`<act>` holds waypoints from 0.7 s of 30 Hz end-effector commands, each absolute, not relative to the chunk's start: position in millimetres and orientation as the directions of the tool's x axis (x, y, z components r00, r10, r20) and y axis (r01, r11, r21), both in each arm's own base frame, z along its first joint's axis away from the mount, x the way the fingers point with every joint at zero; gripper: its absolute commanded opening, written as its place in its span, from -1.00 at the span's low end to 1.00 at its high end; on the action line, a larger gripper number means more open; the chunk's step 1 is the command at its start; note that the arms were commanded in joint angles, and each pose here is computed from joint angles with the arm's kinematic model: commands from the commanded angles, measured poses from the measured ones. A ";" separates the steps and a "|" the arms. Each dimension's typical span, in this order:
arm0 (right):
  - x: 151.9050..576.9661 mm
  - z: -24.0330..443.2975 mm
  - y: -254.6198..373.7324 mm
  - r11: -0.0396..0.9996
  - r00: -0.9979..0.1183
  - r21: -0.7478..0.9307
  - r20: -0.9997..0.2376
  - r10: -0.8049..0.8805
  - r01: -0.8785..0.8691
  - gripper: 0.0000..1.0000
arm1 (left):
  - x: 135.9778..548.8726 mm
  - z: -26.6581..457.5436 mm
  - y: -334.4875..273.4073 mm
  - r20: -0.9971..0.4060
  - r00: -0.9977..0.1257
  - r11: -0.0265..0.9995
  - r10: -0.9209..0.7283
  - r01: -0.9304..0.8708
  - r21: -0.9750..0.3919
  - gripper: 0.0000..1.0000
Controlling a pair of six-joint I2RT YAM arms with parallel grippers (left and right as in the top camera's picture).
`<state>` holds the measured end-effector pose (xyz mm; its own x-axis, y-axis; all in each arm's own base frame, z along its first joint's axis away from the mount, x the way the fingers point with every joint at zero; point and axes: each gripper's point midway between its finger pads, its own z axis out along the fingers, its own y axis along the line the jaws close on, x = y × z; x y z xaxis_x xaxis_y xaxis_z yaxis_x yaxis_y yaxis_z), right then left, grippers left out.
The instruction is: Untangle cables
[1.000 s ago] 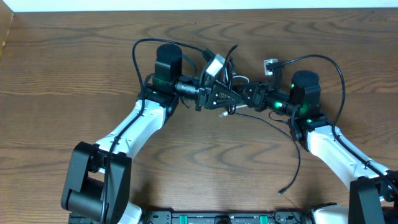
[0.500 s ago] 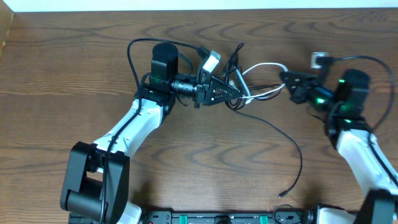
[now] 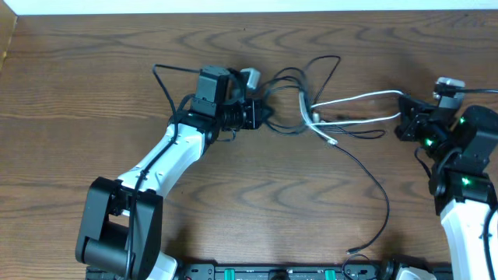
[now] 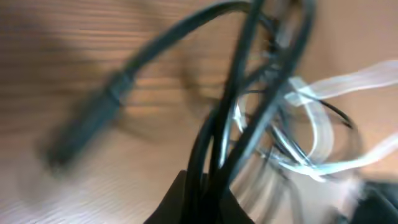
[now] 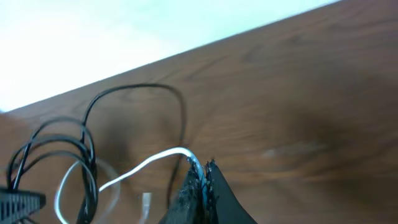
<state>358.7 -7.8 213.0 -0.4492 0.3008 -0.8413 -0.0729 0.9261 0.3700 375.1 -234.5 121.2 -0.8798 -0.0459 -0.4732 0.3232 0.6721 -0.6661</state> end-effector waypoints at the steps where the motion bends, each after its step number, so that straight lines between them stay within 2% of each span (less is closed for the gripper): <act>1: 356.1 224.2 -37.0 0.961 -0.381 0.270 -0.885 0.269 0.052 -0.98 | 407.9 89.6 -158.6 -0.503 -0.827 0.912 -0.251 -0.028 -0.409 -0.85; 6: 353.3 219.6 -48.0 0.961 -0.385 0.250 -0.880 0.277 0.120 -0.98 | 403.2 77.1 -128.9 -0.495 -0.811 0.937 -0.311 -0.174 -0.303 -0.85; 11: 352.6 218.4 -54.0 0.960 -0.381 0.236 -0.882 0.278 0.152 -0.98 | 401.3 75.4 -126.7 -0.490 -0.815 0.939 -0.310 -0.181 -0.293 -0.85; 14: 345.8 213.5 -83.7 0.936 -0.367 0.163 -0.888 0.277 0.313 -0.98 | 400.7 72.5 -94.0 -0.537 -0.771 0.939 -0.343 -0.302 -0.166 -0.85; 18: 328.4 203.8 -116.2 0.851 -0.350 0.115 -0.877 0.329 0.512 -0.98 | 390.7 75.1 -47.5 -0.608 -0.685 0.867 -0.402 -0.498 -0.012 -0.85; 21: 327.8 202.3 -115.6 0.848 -0.351 0.122 -0.873 0.339 0.515 -0.98 | 391.3 76.5 -44.9 -0.619 -0.673 0.860 -0.405 -0.511 -0.008 -0.85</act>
